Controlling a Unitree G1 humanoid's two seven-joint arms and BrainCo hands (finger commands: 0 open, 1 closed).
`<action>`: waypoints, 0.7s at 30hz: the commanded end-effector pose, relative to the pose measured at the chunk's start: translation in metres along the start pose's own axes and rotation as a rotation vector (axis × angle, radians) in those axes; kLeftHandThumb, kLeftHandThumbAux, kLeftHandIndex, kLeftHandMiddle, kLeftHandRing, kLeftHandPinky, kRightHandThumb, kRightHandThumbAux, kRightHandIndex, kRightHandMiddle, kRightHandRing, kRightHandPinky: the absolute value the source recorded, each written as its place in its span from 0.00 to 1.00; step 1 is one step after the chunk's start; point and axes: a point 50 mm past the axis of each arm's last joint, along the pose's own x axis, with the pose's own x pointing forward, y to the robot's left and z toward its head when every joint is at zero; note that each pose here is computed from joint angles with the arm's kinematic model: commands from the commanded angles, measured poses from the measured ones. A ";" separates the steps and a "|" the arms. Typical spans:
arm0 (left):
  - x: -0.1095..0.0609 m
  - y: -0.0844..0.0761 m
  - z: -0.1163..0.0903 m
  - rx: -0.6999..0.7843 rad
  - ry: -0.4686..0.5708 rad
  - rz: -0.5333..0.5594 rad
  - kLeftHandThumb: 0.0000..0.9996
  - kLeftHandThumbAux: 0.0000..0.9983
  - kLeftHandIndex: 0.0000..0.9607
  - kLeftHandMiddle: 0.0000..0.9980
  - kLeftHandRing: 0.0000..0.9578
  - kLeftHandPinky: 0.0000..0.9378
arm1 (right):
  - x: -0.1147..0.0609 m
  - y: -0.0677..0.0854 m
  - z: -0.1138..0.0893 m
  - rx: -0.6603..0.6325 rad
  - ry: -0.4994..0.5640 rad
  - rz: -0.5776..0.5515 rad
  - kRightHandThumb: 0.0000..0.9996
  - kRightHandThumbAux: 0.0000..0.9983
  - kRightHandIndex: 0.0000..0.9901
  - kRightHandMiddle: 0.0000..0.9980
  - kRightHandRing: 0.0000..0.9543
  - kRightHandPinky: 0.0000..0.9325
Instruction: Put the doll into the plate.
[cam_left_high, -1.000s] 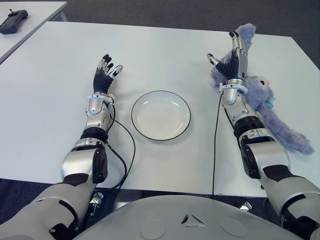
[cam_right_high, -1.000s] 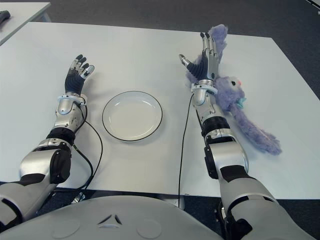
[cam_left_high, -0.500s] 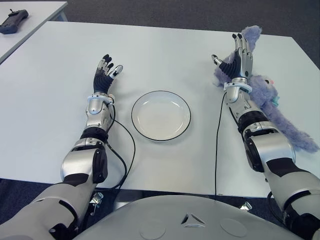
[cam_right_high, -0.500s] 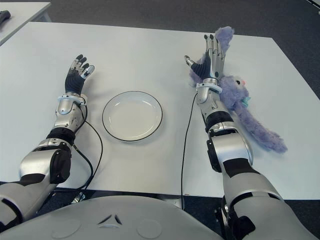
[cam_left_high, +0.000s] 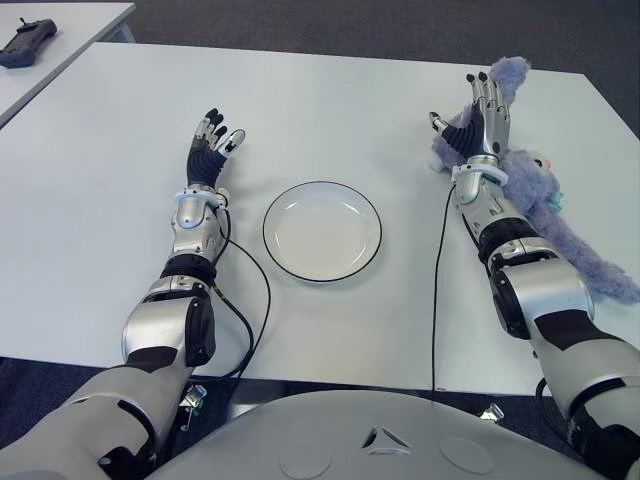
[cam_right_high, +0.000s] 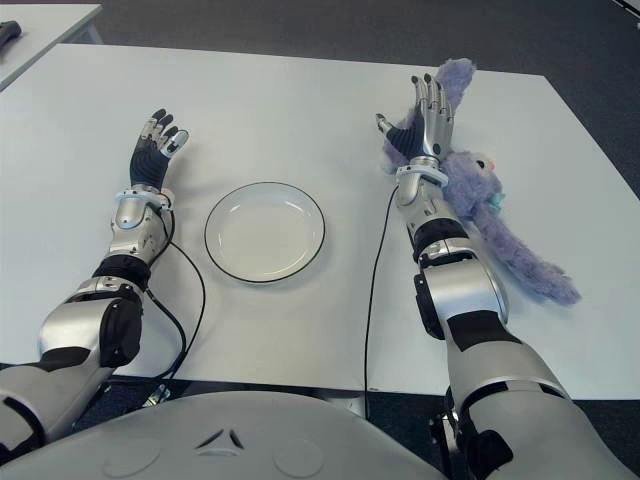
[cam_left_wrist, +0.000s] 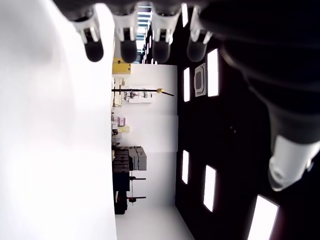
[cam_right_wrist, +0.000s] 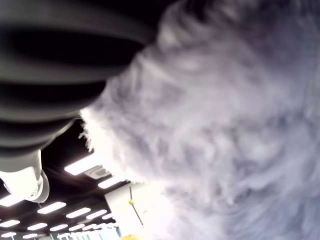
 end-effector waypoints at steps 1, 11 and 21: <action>-0.098 0.007 -0.112 -0.085 0.487 0.093 0.00 0.62 0.02 0.07 0.04 0.00 | -0.007 0.007 -0.008 0.006 0.083 0.035 0.28 0.52 0.10 0.07 0.06 0.12; -0.098 0.010 -0.112 -0.104 0.484 0.090 0.00 0.62 0.03 0.07 0.03 0.00 | -0.004 0.006 -0.001 0.078 0.119 -0.040 0.41 0.53 0.28 0.31 0.36 0.45; -0.099 0.013 -0.112 -0.112 0.490 0.100 0.00 0.61 0.04 0.08 0.03 0.00 | -0.002 0.007 0.011 0.151 0.119 -0.088 0.52 0.53 0.43 0.55 0.64 0.77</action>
